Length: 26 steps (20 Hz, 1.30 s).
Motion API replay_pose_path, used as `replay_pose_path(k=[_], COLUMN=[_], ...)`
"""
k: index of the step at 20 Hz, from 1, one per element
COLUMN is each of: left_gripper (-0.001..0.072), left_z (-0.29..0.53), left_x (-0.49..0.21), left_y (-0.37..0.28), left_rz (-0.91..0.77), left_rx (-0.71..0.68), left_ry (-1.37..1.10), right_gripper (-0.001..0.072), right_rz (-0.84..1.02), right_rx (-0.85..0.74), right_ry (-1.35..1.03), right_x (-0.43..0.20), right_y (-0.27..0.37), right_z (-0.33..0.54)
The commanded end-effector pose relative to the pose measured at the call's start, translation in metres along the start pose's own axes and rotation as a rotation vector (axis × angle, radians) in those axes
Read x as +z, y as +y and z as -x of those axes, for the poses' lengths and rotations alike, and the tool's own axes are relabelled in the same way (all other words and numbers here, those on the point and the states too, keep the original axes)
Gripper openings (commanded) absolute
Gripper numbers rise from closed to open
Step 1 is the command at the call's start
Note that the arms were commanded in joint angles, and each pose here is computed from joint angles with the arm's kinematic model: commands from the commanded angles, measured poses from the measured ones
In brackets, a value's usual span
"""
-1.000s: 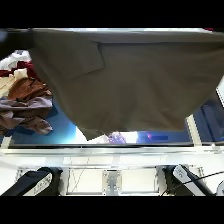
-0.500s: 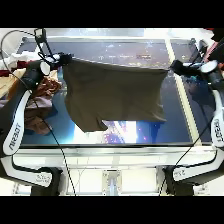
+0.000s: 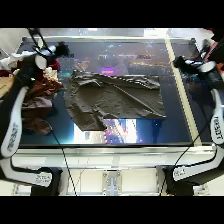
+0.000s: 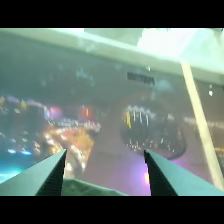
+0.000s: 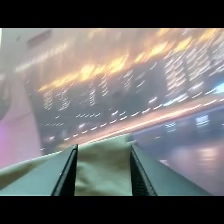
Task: Fold the shirts.
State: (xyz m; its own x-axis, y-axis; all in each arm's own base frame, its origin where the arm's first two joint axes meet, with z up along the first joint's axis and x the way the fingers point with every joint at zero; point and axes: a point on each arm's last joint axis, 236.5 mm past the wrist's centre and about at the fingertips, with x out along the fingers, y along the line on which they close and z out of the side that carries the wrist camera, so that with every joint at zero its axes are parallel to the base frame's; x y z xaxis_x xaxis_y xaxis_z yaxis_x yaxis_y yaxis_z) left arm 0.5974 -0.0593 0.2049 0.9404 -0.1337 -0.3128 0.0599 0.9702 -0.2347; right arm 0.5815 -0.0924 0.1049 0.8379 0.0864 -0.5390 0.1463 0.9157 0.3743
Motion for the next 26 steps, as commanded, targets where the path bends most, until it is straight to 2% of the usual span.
replay_pose_path(k=[1, 3, 4, 5, 8, 10, 13, 19, 23, 24, 26], left_gripper=[0.0558, 0.0540, 0.0533, 0.0533, 0.0533, 0.0533, 0.0534, 0.0533, 0.0530, 0.0482, 0.0480], left_z=[0.077, 0.120, 0.137, 0.154, 0.198, 0.213, 0.216, 0.189, 0.163, 0.156, 0.141], left_x=[0.016, -0.044, -0.084, -0.133, -0.276, -0.337, -0.361, -0.388, -0.378, -0.375, -0.372], left_y=[0.012, 0.040, 0.052, 0.062, 0.070, 0.054, 0.025, 0.032, 0.034, 0.034, 0.035], left_rz=[-0.159, -0.173, -0.101, 0.012, 0.517, 0.710, 0.715, 0.773, 0.770, 0.766, 0.742], left_rx=[0.074, 0.156, 0.183, 0.211, 0.295, 0.279, 0.155, 0.178, 0.163, 0.162, 0.157], left_ry=[0.108, 0.288, 0.351, 0.392, 0.487, 0.587, 0.682, 0.711, 0.676, 0.676, 0.685], right_gripper=[0.0383, 0.0384, 0.0384, 0.0385, 0.0386, 0.0386, 0.0386, 0.0386, 0.0386, 0.0386, 0.0386], right_rz=[0.109, 0.091, 0.056, 0.017, -0.031, -0.052, -0.073, -0.062, -0.064, -0.068, -0.076], right_rx=[-0.125, -0.198, -0.215, -0.227, -0.195, -0.126, -0.001, 0.077, 0.098, 0.104, 0.121], right_ry=[0.071, 0.130, 0.138, 0.150, 0.190, 0.182, 0.116, 0.064, 0.094, 0.095, 0.101], right_x=[0.014, -0.005, -0.017, -0.034, -0.080, -0.089, -0.075, -0.062, -0.069, -0.069, -0.070], right_y=[-0.040, -0.071, -0.082, -0.091, -0.089, -0.069, -0.035, -0.008, -0.003, -0.002, 0.002], right_z=[0.081, 0.120, 0.133, 0.144, 0.157, 0.158, 0.162, 0.176, 0.177, 0.177, 0.178])
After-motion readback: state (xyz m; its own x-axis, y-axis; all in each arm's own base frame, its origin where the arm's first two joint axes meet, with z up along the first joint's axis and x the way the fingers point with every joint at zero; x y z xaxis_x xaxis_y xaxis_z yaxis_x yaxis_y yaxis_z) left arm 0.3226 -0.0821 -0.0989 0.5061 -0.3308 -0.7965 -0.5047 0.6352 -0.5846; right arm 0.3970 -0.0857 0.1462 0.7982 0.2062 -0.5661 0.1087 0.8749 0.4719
